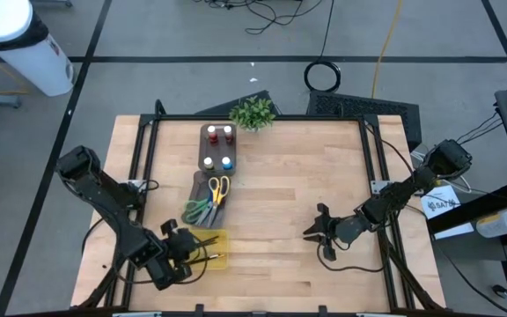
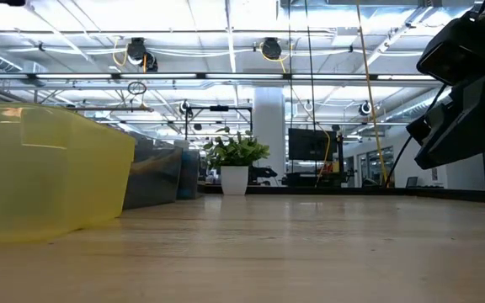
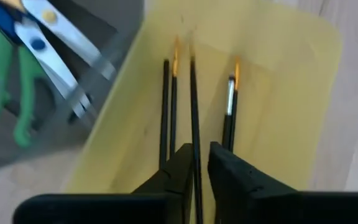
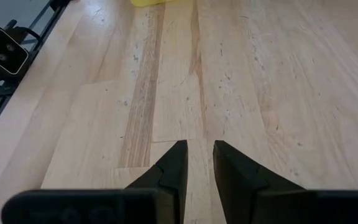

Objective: Pick & Place Paint Supplies
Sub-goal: Put the gold black paint brush into the yellow bin, then return to Home Position

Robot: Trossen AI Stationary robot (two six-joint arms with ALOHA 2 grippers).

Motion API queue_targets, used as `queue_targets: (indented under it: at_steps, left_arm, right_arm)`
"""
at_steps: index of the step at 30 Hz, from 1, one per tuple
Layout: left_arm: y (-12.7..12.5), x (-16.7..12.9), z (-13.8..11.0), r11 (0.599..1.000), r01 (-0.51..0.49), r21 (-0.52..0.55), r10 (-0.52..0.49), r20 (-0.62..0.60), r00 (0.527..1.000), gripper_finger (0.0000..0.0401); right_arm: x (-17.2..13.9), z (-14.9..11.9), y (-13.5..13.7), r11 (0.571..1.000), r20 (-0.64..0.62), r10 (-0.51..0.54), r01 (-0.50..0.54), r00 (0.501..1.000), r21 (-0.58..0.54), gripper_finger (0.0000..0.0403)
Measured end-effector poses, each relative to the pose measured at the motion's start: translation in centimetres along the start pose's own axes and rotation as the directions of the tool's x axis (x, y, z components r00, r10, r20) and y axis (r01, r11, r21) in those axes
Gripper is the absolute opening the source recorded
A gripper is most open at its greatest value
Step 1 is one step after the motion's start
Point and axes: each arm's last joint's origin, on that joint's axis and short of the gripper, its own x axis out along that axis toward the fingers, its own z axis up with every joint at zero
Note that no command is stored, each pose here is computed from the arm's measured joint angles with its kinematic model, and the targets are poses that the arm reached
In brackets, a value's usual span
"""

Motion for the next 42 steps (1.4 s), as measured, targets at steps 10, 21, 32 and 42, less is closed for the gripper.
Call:
queue_targets:
  at_steps: [10,21,32,42]
  left_arm:
    - [-0.2,-0.6,1.6,0.991,0.129,0.024,-0.127,-0.078,0.989,0.0102]
    - [-0.5,-7.9,4.3,0.791,0.415,0.449,-0.511,0.114,0.852,0.0104]
    - [0.7,-7.8,5.1,0.360,0.398,0.844,-0.751,0.010,0.660,0.0104]
    - [11.7,-6.6,4.1,0.483,0.346,0.804,-0.834,0.303,0.462,0.0104]
  right_arm:
    - [0.0,0.0,0.0,1.000,-0.001,0.000,0.000,1.000,-0.004,0.0063]
    - [0.0,0.0,0.0,1.000,-0.002,0.002,-0.002,1.000,0.009,0.0064]
    - [0.0,-0.3,-0.2,0.996,-0.028,-0.013,0.010,1.000,-0.086,0.0064]
    - [-1.6,1.5,0.2,0.991,0.071,0.042,-0.032,0.997,-0.133,0.0064]
